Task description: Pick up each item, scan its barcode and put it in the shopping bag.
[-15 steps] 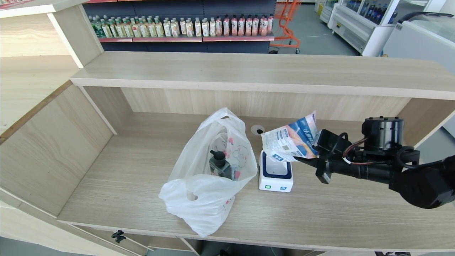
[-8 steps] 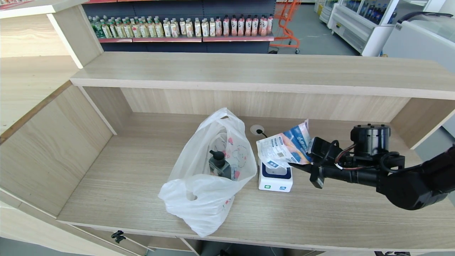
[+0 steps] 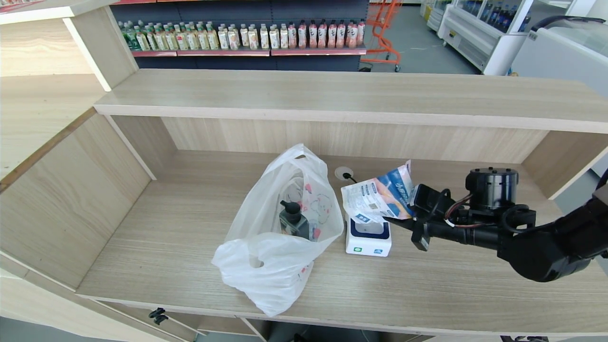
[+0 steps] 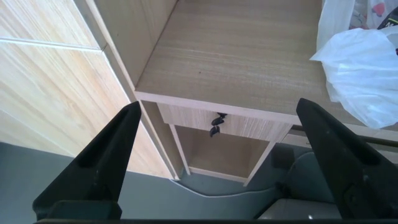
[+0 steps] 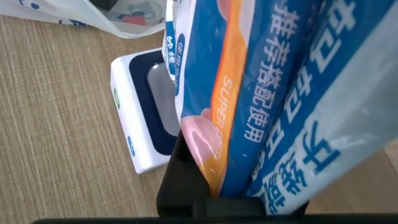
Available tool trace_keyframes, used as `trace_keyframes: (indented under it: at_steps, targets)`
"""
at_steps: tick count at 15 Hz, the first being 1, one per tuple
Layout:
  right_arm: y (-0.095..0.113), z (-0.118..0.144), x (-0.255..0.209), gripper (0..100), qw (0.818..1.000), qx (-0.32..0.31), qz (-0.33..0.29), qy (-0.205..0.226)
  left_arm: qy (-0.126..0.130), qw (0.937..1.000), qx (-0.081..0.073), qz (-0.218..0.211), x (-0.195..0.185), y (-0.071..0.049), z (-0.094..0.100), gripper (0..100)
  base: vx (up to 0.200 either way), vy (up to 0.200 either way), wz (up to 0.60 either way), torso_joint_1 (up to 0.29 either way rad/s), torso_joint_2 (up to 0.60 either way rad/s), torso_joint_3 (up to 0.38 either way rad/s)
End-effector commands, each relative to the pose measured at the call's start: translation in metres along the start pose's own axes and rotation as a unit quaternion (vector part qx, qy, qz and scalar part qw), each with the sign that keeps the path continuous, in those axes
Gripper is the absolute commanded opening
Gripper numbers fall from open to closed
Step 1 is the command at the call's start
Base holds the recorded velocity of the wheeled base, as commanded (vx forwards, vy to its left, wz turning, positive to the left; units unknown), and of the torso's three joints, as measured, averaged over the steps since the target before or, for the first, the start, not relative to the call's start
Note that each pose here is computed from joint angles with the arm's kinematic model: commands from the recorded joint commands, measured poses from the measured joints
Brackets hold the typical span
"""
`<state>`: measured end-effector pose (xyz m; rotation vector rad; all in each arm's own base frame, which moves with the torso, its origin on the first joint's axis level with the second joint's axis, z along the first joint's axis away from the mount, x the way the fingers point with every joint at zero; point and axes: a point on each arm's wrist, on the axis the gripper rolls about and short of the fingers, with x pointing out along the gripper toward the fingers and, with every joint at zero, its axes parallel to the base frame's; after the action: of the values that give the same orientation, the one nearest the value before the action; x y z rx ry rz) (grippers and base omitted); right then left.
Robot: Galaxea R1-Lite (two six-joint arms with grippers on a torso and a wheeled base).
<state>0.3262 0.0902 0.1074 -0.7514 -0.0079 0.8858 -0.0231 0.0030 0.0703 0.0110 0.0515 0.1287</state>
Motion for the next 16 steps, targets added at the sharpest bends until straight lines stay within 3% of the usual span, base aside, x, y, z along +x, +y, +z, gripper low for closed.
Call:
trace_keyframes:
  at_steps: [1,3,5,9,11,16]
  targets:
    - [-0.004,0.009,-0.007,0,1.000,0.003,-0.004,-0.016,0.000,1.0000,0.000,0.000,0.000,0.000,0.000,100,0.000,0.000,0.00,0.000,0.00,0.000]
    - [-0.015,0.039,-0.026,0,0.996,0.061,-0.018,-0.060,0.001,1.0000,0.000,0.000,0.000,0.000,0.000,100,0.000,0.000,0.00,0.000,0.00,0.000]
    - [-0.018,0.071,-0.047,0,0.979,0.177,-0.023,-0.101,0.001,1.0000,0.000,0.000,0.000,0.000,0.000,100,0.000,0.000,0.00,0.000,0.00,0.000]
    - [-0.004,0.077,-0.069,0,0.944,0.322,0.003,-0.076,0.000,1.0000,0.000,0.000,0.000,0.000,0.000,100,0.000,0.000,0.00,0.000,0.00,0.000]
    - [0.004,0.076,-0.077,0,0.933,0.352,0.009,-0.070,0.000,1.0000,0.000,0.000,0.000,0.000,0.000,100,0.000,0.000,0.00,0.000,0.00,0.000]
    - [0.008,0.073,-0.077,0,0.931,0.359,0.012,-0.063,0.000,1.0000,0.000,0.000,0.000,0.000,0.000,100,0.000,0.000,0.00,0.000,0.00,0.000]
